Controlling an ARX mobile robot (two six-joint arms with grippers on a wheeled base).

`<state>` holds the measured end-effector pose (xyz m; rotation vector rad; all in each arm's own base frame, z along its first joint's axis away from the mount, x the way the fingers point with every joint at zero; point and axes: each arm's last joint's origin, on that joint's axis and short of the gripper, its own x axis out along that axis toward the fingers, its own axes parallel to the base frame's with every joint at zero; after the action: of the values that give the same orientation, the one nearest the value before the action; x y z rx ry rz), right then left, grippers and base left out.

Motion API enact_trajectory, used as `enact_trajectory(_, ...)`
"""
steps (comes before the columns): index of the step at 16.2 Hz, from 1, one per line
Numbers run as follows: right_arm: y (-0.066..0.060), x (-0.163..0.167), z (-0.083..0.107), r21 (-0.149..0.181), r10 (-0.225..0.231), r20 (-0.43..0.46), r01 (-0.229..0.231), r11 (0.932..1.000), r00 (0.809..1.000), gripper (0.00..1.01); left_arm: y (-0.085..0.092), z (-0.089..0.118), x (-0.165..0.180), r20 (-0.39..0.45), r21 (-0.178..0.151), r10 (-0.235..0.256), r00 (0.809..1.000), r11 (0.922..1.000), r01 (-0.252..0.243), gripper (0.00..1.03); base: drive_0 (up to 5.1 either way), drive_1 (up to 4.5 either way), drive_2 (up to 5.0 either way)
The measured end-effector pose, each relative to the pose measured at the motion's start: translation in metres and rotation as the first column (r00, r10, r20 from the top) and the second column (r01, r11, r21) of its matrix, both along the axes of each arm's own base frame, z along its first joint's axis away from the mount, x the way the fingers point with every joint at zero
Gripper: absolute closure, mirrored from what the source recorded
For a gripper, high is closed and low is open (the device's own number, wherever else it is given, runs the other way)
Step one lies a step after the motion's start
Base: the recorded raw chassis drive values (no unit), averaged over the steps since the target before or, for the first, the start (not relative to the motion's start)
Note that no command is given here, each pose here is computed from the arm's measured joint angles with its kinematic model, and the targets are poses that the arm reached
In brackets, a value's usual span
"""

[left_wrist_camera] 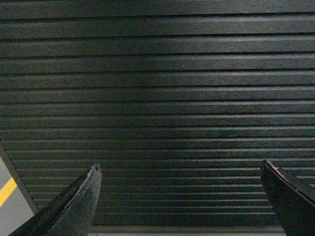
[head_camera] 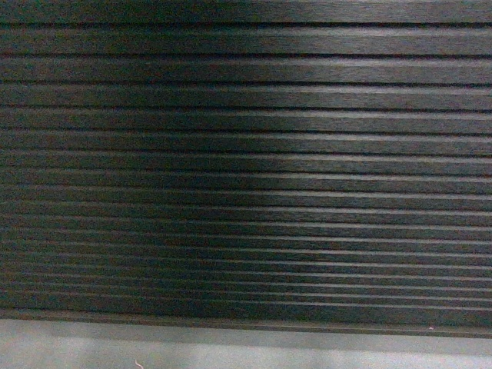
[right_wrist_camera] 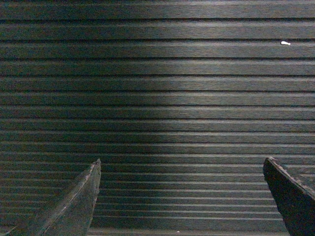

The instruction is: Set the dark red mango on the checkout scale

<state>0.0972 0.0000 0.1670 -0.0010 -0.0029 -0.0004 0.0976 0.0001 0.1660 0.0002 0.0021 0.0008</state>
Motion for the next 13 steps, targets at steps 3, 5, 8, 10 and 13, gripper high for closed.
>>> enact_trajectory(3, 0.0, 0.0, 0.0, 0.0, 0.0, 0.0, 0.0, 1.0, 1.0, 0.03, 0.0, 0.0, 0.0, 0.0, 0.0, 0.0, 1.0, 1.0, 0.0, 0.05, 0.0, 0.0, 0.0)
enact_trajectory(5, 0.0, 0.0, 0.0, 0.0, 0.0, 0.0, 0.0, 1.0, 1.0, 0.03, 0.0, 0.0, 0.0, 0.0, 0.0, 0.0, 1.0, 1.0, 0.0, 0.05, 0.0, 0.0, 0.0)
enact_trajectory(8, 0.0, 0.0, 0.0, 0.0, 0.0, 0.0, 0.0, 1.0, 1.0, 0.03, 0.0, -0.0004, 0.0, -0.004, -0.001, 0.0, 1.0, 1.0, 0.0, 0.05, 0.0, 0.0, 0.0)
enact_trajectory(10, 0.0, 0.0, -0.0001, 0.0, -0.001, -0.001, 0.001, 1.0, 1.0, 0.03, 0.0, 0.0, 0.0, 0.0, 0.001, 0.0, 1.0, 1.0, 0.0, 0.05, 0.0, 0.0, 0.0)
enact_trajectory(13, 0.0, 0.0, 0.0, 0.0, 0.0, 0.0, 0.0, 1.0, 1.0, 0.03, 0.0, 0.0, 0.0, 0.0, 0.0, 0.0, 1.0, 1.0, 0.0, 0.05, 0.0, 0.0, 0.0)
